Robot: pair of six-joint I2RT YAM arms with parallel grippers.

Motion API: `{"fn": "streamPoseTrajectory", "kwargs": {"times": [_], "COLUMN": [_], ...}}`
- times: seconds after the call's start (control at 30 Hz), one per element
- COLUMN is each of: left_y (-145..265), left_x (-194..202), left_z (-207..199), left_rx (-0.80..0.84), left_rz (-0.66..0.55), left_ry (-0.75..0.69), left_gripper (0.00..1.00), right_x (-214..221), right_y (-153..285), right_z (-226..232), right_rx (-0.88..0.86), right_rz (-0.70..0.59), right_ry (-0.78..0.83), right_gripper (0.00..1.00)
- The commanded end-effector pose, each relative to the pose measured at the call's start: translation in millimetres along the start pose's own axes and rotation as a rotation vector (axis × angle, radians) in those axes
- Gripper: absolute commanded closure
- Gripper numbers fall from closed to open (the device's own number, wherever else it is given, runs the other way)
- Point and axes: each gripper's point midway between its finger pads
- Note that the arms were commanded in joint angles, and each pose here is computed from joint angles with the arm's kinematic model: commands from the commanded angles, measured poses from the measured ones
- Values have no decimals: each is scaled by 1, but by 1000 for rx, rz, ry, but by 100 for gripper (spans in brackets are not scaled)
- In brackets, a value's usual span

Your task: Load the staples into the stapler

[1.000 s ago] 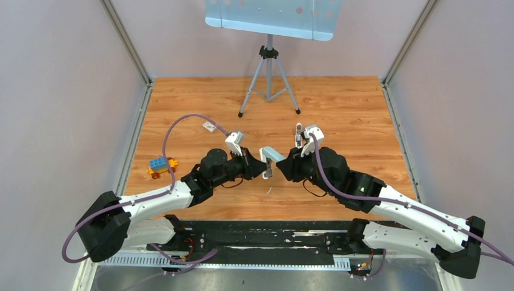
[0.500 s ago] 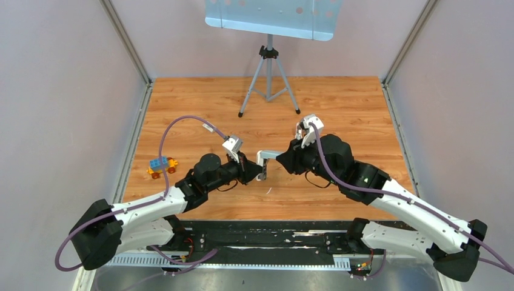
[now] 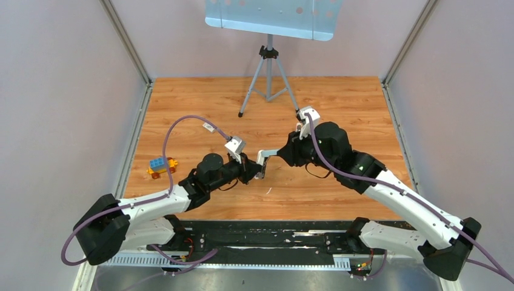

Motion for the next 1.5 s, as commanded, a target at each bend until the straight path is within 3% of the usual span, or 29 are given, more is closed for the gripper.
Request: {"fn": "streamPoseTrajectory", "kwargs": {"times": [0.0, 0.13, 0.27, 0.37, 0.7, 1.03, 1.37, 1.47], "left_y": [7, 1, -5, -10, -11, 0, 7, 9], "left_x": [31, 24, 14, 7, -18, -32, -33, -34], "left_z": [31, 21, 13, 7, -18, -26, -32, -32], "left_rx": [-127, -129, -132, -124, -38, -18, 15, 18], "left_rz": [98, 85, 55, 41, -30, -78, -79, -83], "left_ry": [45, 167, 275, 325, 425, 444, 443, 442], "left_gripper": [100, 100, 100, 100, 100, 100, 100, 100], "right_x": [-35, -31, -25, -16, 5, 11, 2, 1], "right_y": [10, 17, 22, 23, -4, -40, -69, -76], "right_z": [-33, -35, -29, -26, -6, 19, 32, 35], "right_rx": [139, 161, 134, 122, 89, 116, 117, 118], "right_rz": [-100, -118, -167, -184, -177, -131, -118, -113], "right_ry": [36, -35, -103, -167, -253, -182, -142, -138], "right_gripper": [72, 46, 32, 27, 33, 25, 42, 53]}}
Point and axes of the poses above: each gripper's point midway between its finger pads, its own y axis back along the fingers, its own z axis along the line the jaws close on, x = y × z, and after that the axes turned 14 degrees about y, right-handed
